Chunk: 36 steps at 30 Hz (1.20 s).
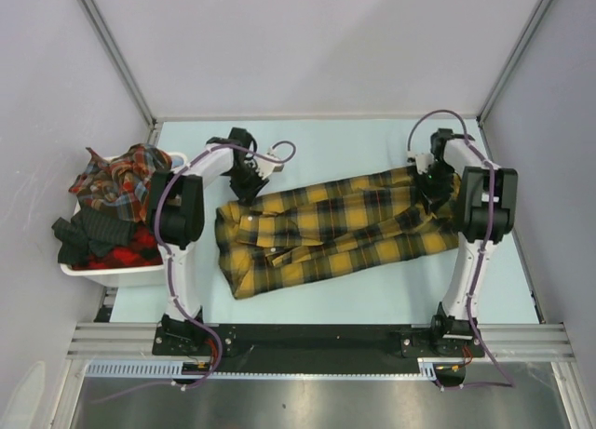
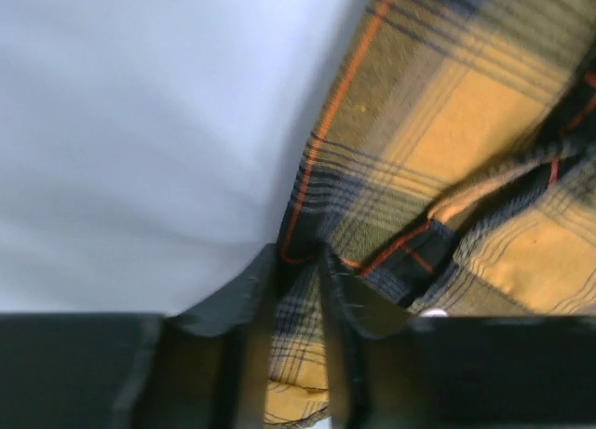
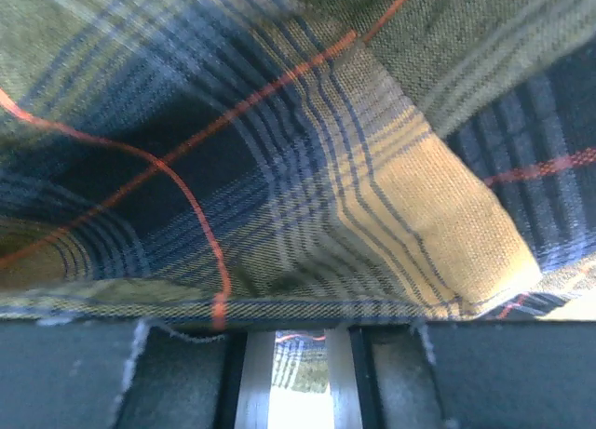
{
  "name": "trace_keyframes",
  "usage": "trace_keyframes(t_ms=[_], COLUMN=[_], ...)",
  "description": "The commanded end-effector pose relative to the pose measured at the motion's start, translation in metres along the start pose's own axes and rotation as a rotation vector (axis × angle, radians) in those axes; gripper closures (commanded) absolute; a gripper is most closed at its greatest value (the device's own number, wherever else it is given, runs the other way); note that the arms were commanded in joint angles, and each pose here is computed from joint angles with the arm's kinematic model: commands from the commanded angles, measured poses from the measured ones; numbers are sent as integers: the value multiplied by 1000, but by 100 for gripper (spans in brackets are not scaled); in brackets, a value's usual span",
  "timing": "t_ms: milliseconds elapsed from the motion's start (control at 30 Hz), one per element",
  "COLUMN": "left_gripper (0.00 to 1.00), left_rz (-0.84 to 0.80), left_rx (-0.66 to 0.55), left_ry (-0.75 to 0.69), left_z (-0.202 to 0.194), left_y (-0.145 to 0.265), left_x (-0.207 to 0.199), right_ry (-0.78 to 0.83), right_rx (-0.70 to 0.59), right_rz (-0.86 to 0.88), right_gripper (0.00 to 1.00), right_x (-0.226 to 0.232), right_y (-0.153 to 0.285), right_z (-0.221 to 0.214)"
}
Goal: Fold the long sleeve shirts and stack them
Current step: Fold the shirt
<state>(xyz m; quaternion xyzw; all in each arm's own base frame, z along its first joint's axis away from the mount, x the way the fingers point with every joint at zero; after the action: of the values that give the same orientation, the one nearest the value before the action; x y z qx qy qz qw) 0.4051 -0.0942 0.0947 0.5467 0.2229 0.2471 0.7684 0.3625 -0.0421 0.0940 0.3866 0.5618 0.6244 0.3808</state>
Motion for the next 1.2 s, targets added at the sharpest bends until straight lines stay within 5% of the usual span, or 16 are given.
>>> trace_keyframes(t_ms=[0, 133, 233, 367, 433, 633, 833, 1167], left_gripper=[76, 89, 90, 77, 61, 49, 43, 43], left_rz=[-80, -221, -313, -354, -313, -123, -45, -35], left_rx=[62, 105, 124, 89, 33, -192, -223, -226], left_ry=[37, 118, 107, 73, 59, -61, -184, -254], left_z=[-40, -75, -88, -89, -80, -39, -31, -38], left_y=[17, 15, 20, 32, 41, 78, 77, 74], left_x=[-23, -66, -102, -124, -119, -102, -109, -127], right_ry=[169, 280, 287, 208, 204, -66, -240, -444], right_rx=[-243, -356, -458, -576, -635, -728, -608, -434], right_rz=[-198, -298, -379, -400, -348, -111, 173, 546], right_gripper=[72, 72, 68, 54, 43, 33, 35, 47], right_x=[-26, -12, -12, -35, -26, -45, -11, 65], right_y=[-29, -30, 11, 87, 125, 178, 124, 18], right_z=[108, 185, 215, 188, 165, 85, 29, 16])
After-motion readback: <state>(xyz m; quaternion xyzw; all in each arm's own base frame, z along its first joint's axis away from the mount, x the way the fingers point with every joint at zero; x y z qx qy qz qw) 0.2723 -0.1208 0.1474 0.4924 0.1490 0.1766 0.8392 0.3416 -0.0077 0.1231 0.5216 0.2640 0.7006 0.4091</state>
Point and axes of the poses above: each gripper's point midway between its finger pads, its own y axis back along the fingers, its own x axis along the line the jaws close on, z = x × y, the point moved 8 cm from there along y, back along the fingers, and after that the axes turned 5 degrees about y, right-handed, at the moved point
